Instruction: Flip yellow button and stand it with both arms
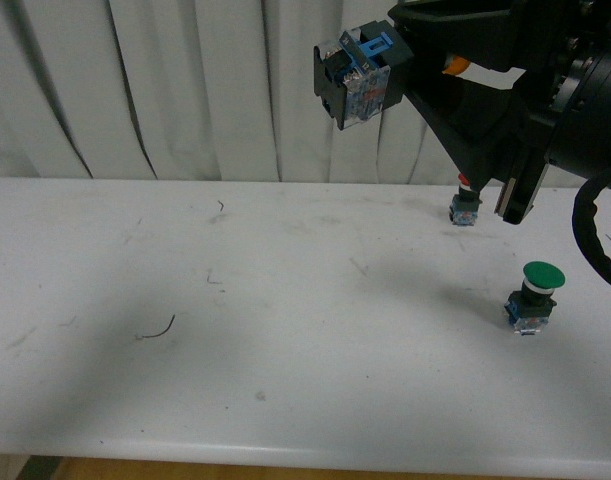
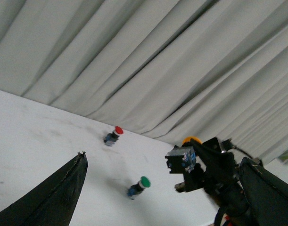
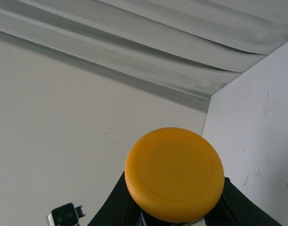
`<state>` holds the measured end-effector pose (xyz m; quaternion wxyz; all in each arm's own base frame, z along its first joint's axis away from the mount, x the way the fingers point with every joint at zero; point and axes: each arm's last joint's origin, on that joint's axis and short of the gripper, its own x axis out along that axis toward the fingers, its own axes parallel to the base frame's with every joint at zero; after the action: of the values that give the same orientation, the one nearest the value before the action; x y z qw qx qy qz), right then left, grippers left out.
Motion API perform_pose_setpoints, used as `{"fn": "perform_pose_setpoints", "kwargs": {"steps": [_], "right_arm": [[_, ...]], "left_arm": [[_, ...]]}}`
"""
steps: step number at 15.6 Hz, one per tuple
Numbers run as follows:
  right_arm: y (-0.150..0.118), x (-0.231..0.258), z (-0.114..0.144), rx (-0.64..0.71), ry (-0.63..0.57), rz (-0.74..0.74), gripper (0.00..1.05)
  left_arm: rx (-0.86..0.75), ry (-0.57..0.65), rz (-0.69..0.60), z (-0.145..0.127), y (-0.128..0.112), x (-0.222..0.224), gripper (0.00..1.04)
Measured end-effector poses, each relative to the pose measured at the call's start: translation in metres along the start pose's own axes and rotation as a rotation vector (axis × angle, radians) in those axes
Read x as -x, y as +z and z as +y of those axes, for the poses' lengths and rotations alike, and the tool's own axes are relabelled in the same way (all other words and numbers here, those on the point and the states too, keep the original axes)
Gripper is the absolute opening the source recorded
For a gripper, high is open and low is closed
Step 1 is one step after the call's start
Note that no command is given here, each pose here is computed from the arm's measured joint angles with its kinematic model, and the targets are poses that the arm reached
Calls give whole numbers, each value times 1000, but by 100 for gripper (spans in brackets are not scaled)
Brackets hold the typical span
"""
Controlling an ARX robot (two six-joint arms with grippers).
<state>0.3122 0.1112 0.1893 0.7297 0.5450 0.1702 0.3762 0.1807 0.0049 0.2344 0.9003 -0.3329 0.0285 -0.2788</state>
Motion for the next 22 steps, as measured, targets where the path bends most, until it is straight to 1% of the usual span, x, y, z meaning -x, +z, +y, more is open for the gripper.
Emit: {"fn": "perform_pose_setpoints", "kwargs": {"steps": [1,2,3,4,5,6,7,8,10,11,13,16,17,19,21,22], "right_arm": [[0,0,0,1,1,1,29],[1,1,0,3,-2,-4,29],[3,1,-1,6,-3,-10,29],[4,2,-1,6,-5,-14,29],[4,2,-1,10,-4,-14,29],[4,2,-1,12,-3,-14,29],[4,2,-1,13,-5,-14,29],[4,2,-1,14,-5,-17,29],[4,2,-1,18,-6,-19,29],[4,2,-1,18,-6,-19,29],[4,2,-2,19,-8,-19,29],[4,1,-3,18,-11,-21,29],[4,1,-3,18,-11,-22,29],[6,2,-6,16,-17,-29,29],[6,2,-9,10,-31,-30,29],[6,2,-9,11,-29,-31,29]], "left_arm": [[-146,47,-13,-13,1,13,98],[-271,146,-32,-25,-1,24,93],[-409,300,-70,-38,-9,35,81],[-540,402,-90,-40,-15,45,70],[-593,530,-105,-32,-21,51,59],[-624,582,-77,-23,-30,53,48],[-642,583,-53,-18,-37,54,37],[-660,577,-54,-17,-41,56,25],[-676,568,-79,-18,-43,59,5],[-675,571,-71,-15,-47,61,2],[-671,578,-55,-10,-54,62,2],[-675,573,-65,-9,-58,65,2],[-663,587,-27,-8,-65,72,2],[-674,575,-62,-8,-67,75,2],[-675,572,-68,-7,-69,76,2],[-678,570,-75,-4,-73,77,2]]}}
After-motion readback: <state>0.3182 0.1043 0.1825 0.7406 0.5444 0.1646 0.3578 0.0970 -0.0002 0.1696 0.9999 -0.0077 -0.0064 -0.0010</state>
